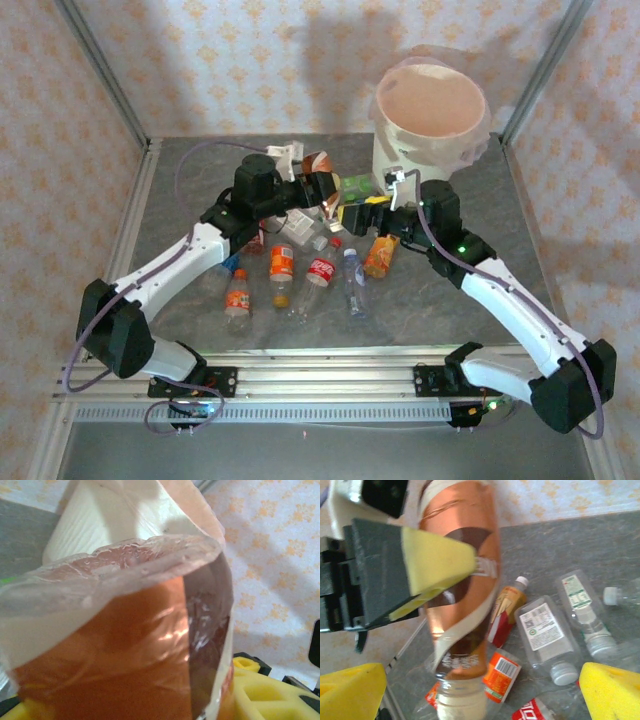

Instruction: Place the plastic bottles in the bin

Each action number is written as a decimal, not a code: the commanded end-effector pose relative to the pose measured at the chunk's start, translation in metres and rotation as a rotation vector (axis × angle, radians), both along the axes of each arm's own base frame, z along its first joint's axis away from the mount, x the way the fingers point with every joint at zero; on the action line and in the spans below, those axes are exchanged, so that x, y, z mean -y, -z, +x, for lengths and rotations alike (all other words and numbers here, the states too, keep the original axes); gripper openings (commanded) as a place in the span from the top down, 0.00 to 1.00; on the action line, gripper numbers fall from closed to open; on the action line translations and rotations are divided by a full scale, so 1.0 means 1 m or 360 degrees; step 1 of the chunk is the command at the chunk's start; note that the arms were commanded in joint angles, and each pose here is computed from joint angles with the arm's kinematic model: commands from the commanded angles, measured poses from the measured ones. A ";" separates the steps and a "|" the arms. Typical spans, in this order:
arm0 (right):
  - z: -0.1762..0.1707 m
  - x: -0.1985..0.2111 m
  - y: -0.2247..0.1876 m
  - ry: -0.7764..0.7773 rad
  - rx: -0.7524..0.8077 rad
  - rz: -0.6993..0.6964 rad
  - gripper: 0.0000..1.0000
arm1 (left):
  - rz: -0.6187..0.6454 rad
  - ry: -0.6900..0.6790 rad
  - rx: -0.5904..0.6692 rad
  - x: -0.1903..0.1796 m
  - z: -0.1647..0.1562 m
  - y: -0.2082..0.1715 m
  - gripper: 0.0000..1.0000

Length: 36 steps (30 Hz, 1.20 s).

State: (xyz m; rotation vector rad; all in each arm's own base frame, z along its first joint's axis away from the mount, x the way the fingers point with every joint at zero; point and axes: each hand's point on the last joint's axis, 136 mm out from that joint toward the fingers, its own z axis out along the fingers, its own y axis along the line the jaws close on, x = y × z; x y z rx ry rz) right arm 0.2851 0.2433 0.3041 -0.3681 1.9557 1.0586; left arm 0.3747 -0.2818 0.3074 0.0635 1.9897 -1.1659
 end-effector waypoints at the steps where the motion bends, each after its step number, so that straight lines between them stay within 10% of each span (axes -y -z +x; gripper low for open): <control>1: -0.005 -0.014 -0.017 -0.0103 0.0059 0.0117 0.01 | -0.0072 0.0188 0.0151 0.024 -0.009 -0.030 0.54; 12: -0.014 -0.031 -0.008 -0.0277 0.0032 0.0107 0.08 | -0.0138 0.0355 0.0170 0.047 -0.018 -0.043 0.54; 23: -0.005 -0.016 0.005 -0.0098 -0.0005 0.0005 0.68 | -0.0109 0.0334 0.0154 0.045 -0.017 -0.037 0.54; 32: -0.003 -0.012 0.009 -0.0059 -0.0005 -0.0024 0.99 | -0.0112 0.0335 0.0145 0.045 -0.019 -0.041 0.54; 34: -0.002 -0.010 0.011 -0.0046 -0.0004 -0.0046 1.00 | -0.0109 0.0339 0.0116 0.045 -0.019 -0.042 0.50; 36: 0.000 -0.007 0.011 -0.0012 0.0001 -0.0064 1.00 | -0.0108 0.0341 0.0081 0.046 -0.020 -0.042 0.25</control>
